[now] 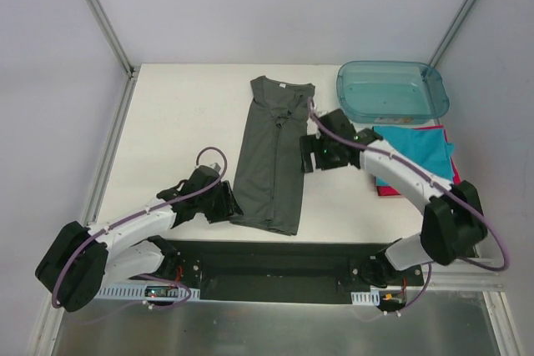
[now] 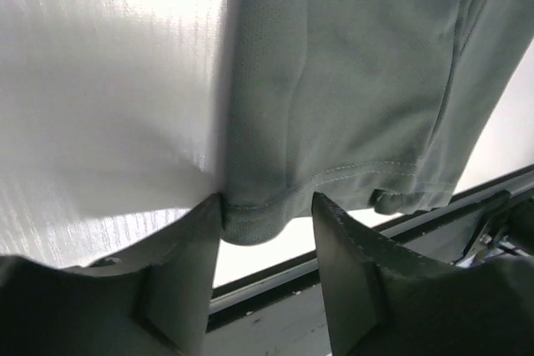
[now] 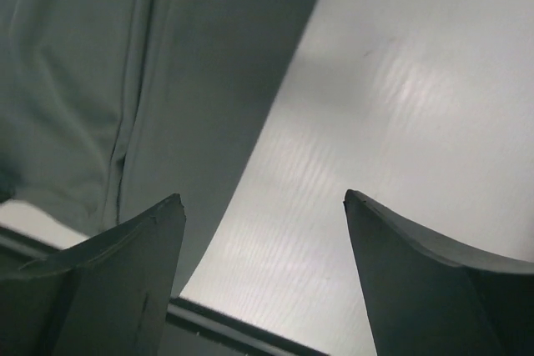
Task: Fold and stack the t-shirts
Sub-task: Grab the bottom of the folded rectangular tshirt with both arms
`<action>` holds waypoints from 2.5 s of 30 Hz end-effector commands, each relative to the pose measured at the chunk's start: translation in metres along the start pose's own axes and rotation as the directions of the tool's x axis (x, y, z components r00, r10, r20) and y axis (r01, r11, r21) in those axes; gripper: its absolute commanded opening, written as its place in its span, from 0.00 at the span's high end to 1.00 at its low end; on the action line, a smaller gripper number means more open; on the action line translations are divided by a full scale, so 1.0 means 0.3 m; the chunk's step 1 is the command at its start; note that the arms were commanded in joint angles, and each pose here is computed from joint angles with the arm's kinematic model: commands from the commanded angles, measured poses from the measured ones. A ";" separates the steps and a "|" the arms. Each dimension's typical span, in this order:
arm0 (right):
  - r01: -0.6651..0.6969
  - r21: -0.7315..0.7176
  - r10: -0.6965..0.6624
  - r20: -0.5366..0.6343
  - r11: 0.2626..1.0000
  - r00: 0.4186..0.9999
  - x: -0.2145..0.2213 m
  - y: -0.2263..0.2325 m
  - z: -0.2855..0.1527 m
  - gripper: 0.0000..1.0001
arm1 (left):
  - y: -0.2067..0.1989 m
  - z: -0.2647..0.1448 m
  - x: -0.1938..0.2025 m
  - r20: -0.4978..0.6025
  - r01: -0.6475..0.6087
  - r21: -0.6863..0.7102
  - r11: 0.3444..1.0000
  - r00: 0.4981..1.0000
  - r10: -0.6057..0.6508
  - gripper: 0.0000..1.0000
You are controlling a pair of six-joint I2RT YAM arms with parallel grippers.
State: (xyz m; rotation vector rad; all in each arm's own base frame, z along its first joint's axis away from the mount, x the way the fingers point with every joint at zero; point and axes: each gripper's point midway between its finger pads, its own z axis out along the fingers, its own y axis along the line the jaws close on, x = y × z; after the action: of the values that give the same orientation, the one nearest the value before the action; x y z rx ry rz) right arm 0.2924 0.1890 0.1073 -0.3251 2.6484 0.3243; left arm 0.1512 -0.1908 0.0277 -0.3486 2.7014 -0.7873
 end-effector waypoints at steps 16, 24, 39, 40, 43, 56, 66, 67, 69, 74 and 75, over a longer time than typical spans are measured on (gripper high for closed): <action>0.473 -0.236 -0.499 -0.058 0.849 0.865 0.482 0.367 -0.054 0.22 | 0.122 0.023 0.063 -0.034 0.011 -0.086 0.996 0.999 -0.014 0.98; 0.621 -0.277 -0.667 -0.110 0.733 0.737 0.619 0.436 -0.008 0.28 | 0.118 0.022 0.059 -0.029 0.023 -0.086 0.996 0.999 -0.025 1.00; 0.666 -0.153 -0.680 -0.253 0.730 0.688 0.655 0.348 0.084 0.64 | 0.111 0.010 0.049 -0.011 0.027 -0.082 0.996 1.000 -0.028 1.00; 0.665 -0.160 -0.681 -0.258 0.729 0.685 0.662 0.352 0.084 0.70 | 0.109 0.008 0.047 -0.009 0.028 -0.080 0.996 1.000 -0.029 1.00; 0.683 -0.135 -0.691 -0.266 0.718 0.673 0.663 0.348 0.089 0.83 | 0.104 0.000 0.047 -0.006 0.030 -0.074 0.997 0.999 -0.031 1.00; 0.664 -0.439 -0.770 -0.110 0.605 0.629 0.729 0.596 -0.123 0.99 | 0.138 -0.169 0.041 0.091 0.030 -0.101 0.994 0.996 -0.021 1.00; 0.587 -0.699 -0.781 0.065 0.409 0.621 0.735 0.766 -0.367 0.99 | 0.037 -0.346 0.010 0.191 -0.022 0.046 0.999 0.981 0.013 1.00; 0.583 -0.713 -0.778 0.084 0.389 0.622 0.731 0.774 -0.389 0.99 | 0.023 -0.365 0.002 0.203 -0.024 0.055 0.998 0.979 0.012 1.00; 0.588 -0.724 -0.778 0.114 0.361 0.618 0.722 0.785 -0.417 0.99 | 0.000 -0.393 -0.022 0.237 -0.035 0.072 0.997 0.971 0.017 1.00; 0.597 -0.717 -0.762 0.142 0.361 0.631 0.686 0.780 -0.442 0.99 | -0.029 -0.435 -0.076 0.302 -0.036 0.064 0.997 0.953 0.015 1.00; 0.602 -0.705 -0.758 0.141 0.375 0.637 0.673 0.773 -0.437 0.99 | -0.035 -0.441 -0.088 0.314 -0.037 0.062 0.997 0.949 0.016 1.00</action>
State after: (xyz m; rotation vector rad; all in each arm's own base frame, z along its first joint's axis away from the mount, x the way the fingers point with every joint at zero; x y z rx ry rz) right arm -0.0023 0.3359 0.1413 -1.7592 2.2211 0.9734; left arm 0.1182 -0.1372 0.1292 -0.3701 2.4300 -0.8124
